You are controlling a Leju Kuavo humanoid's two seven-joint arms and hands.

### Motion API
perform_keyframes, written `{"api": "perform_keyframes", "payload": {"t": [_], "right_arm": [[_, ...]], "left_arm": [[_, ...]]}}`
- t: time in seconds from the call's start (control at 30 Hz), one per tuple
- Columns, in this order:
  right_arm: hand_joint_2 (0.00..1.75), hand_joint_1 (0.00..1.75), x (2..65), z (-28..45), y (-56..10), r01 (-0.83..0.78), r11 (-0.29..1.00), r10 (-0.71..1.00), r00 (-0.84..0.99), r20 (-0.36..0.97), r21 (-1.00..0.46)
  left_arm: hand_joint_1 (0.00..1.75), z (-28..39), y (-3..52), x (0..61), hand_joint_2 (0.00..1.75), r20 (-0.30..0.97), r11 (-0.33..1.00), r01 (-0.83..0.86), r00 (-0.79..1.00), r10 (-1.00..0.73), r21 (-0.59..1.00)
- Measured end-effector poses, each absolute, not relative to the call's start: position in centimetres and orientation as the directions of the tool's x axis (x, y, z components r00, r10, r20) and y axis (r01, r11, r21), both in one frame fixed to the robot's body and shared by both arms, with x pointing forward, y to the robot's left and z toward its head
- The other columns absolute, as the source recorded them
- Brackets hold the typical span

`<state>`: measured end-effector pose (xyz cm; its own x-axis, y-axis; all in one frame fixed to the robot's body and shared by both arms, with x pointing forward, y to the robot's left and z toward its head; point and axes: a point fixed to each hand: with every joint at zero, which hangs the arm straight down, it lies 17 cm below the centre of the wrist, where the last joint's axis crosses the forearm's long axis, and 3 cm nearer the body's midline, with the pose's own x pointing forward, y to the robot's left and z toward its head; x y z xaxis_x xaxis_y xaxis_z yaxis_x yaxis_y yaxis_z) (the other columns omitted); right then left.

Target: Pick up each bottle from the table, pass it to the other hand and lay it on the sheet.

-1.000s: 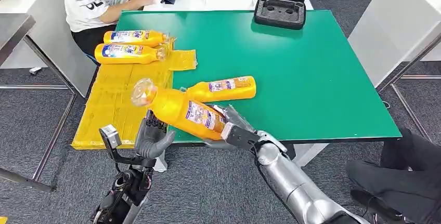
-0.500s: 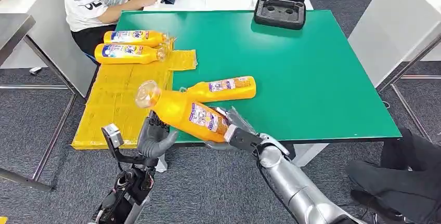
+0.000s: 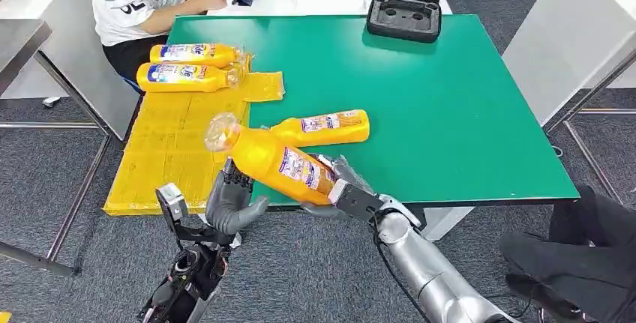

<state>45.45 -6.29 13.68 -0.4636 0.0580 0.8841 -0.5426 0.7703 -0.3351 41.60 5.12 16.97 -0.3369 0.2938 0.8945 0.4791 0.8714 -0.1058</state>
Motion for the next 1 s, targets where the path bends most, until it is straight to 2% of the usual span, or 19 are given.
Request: {"api": "perform_keyframes", "payload": {"t": [0.2, 0.37, 0.67, 0.7, 0.73, 0.77, 0.8, 1.0], "right_arm": [[1.75, 1.62, 45.5, 13.8, -6.9, -0.534, 0.779, 0.055, -0.463, 0.885, -0.328], [1.75, 1.69, 45.5, 13.8, -7.1, -0.532, 0.780, 0.058, -0.464, 0.884, -0.330], [1.75, 1.66, 44.4, 12.5, -5.5, -0.560, 0.741, 0.088, -0.465, 0.881, -0.370], [1.75, 1.71, 44.3, 12.4, -5.3, -0.564, 0.739, 0.087, -0.462, 0.882, -0.368], [1.75, 1.68, 44.2, 12.2, -5.1, -0.566, 0.738, 0.087, -0.460, 0.883, -0.368], [1.75, 1.75, 44.1, 12.1, -4.9, -0.569, 0.736, 0.087, -0.459, 0.884, -0.367], [1.75, 1.69, 44.1, 12.0, -4.8, -0.572, 0.733, 0.088, -0.456, 0.886, -0.367], [1.75, 1.71, 43.5, 11.0, -4.4, -0.591, 0.723, 0.088, -0.436, 0.896, -0.359]], "left_arm": [[0.00, 17.2, 4.6, 41.1, 1.75, 0.894, 0.866, 0.491, -0.344, 0.289, -0.091], [0.00, 17.2, 4.0, 40.8, 1.75, 0.895, 0.849, 0.517, -0.321, 0.309, -0.108], [0.00, 17.0, 2.7, 40.9, 1.75, 0.917, 0.832, 0.551, -0.290, 0.272, -0.072], [0.00, 17.1, 2.6, 41.1, 1.75, 0.918, 0.831, 0.552, -0.292, 0.267, -0.066], [0.00, 17.0, 2.5, 41.4, 1.75, 0.921, 0.832, 0.552, -0.291, 0.259, -0.060], [0.00, 16.9, 2.5, 41.5, 1.75, 0.923, 0.831, 0.553, -0.289, 0.253, -0.055], [0.00, 16.9, 2.3, 41.6, 1.75, 0.925, 0.830, 0.555, -0.287, 0.249, -0.051], [0.00, 16.4, 1.7, 42.0, 1.75, 0.933, 0.824, 0.565, -0.277, 0.229, -0.035]]}}
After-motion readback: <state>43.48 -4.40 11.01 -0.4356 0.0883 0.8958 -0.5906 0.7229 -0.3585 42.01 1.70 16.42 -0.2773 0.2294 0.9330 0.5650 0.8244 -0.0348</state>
